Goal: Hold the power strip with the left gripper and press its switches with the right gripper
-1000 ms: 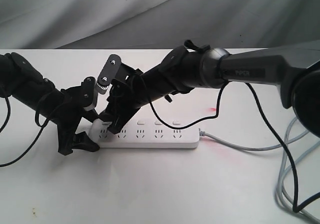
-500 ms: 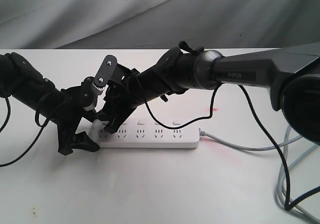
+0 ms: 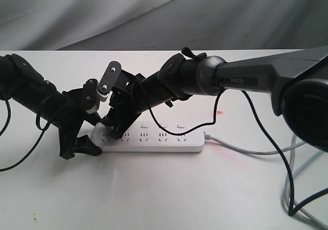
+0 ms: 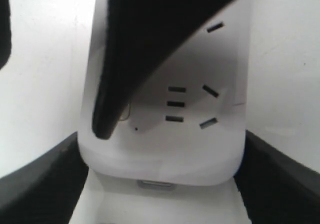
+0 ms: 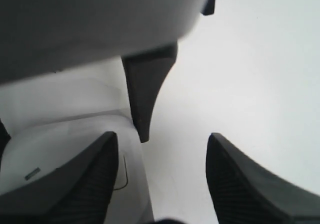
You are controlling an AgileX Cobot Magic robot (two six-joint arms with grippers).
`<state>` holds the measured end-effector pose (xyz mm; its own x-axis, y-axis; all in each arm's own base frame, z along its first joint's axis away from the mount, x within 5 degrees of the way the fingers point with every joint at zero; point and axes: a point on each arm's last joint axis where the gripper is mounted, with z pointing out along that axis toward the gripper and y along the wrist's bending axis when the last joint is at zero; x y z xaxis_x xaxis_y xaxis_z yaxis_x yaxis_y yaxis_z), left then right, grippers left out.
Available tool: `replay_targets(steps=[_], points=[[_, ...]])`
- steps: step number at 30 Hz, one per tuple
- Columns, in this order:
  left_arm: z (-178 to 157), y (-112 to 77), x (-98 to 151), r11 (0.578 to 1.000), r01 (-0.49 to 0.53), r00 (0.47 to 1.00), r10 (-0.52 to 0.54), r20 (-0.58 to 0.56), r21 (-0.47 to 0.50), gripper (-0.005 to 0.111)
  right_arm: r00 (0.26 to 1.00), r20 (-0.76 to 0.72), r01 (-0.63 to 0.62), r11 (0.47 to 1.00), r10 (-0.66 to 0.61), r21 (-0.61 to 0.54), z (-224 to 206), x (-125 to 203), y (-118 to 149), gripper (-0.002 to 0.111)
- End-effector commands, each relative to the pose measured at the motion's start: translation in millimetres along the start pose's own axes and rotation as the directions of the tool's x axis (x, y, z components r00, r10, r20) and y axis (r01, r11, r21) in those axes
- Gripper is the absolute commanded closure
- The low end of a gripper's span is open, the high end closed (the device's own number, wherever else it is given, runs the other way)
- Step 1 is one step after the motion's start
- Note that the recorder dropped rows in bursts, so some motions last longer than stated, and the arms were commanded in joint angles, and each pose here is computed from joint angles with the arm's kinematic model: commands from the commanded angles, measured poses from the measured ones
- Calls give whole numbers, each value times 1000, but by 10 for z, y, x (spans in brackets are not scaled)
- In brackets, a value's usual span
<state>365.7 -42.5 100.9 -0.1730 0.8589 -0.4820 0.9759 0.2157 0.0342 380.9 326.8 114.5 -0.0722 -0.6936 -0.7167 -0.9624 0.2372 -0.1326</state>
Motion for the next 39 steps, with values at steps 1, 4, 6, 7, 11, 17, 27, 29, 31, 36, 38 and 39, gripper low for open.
replay_targets(steps=[1,4,6,7,11,17,27,29,31,36,38,39], points=[[35,34,33,999,-18,999,17,-33,-38,44,1000,-11,18,1000,-18,7,33,29,-6,59],[35,34,33,999,-18,999,17,-33,-38,44,1000,-15,14,1000,-14,4,54,52,-2,59],[35,34,33,999,-18,999,17,-33,-38,44,1000,-17,13,1000,-13,1,60,59,2,59],[35,34,33,999,-18,999,17,-33,-38,44,1000,-17,13,1000,-13,1,60,59,2,59],[35,34,33,999,-18,999,17,-33,-38,44,1000,-18,15,1000,-15,1,61,60,2,59],[35,34,33,999,-18,999,17,-33,-38,44,1000,-19,18,1000,-18,-1,61,62,3,59],[35,34,33,999,-18,999,17,-33,-38,44,998,-43,48,999,-49,-17,90,110,19,59],[35,34,33,999,-18,999,17,-33,-38,44,998,-48,47,999,-48,-25,113,137,29,59],[35,34,33,999,-18,999,17,-33,-38,44,997,-56,53,998,-55,-32,126,157,35,59],[35,34,33,999,-18,999,17,-33,-38,44,993,-78,89,995,-92,-37,124,195,34,59],[35,34,33,999,-18,999,17,-33,-38,44,993,-78,89,995,-92,-38,124,195,35,59],[35,34,33,999,-18,999,17,-33,-38,44,993,-78,89,995,-92,-38,124,195,35,59]])
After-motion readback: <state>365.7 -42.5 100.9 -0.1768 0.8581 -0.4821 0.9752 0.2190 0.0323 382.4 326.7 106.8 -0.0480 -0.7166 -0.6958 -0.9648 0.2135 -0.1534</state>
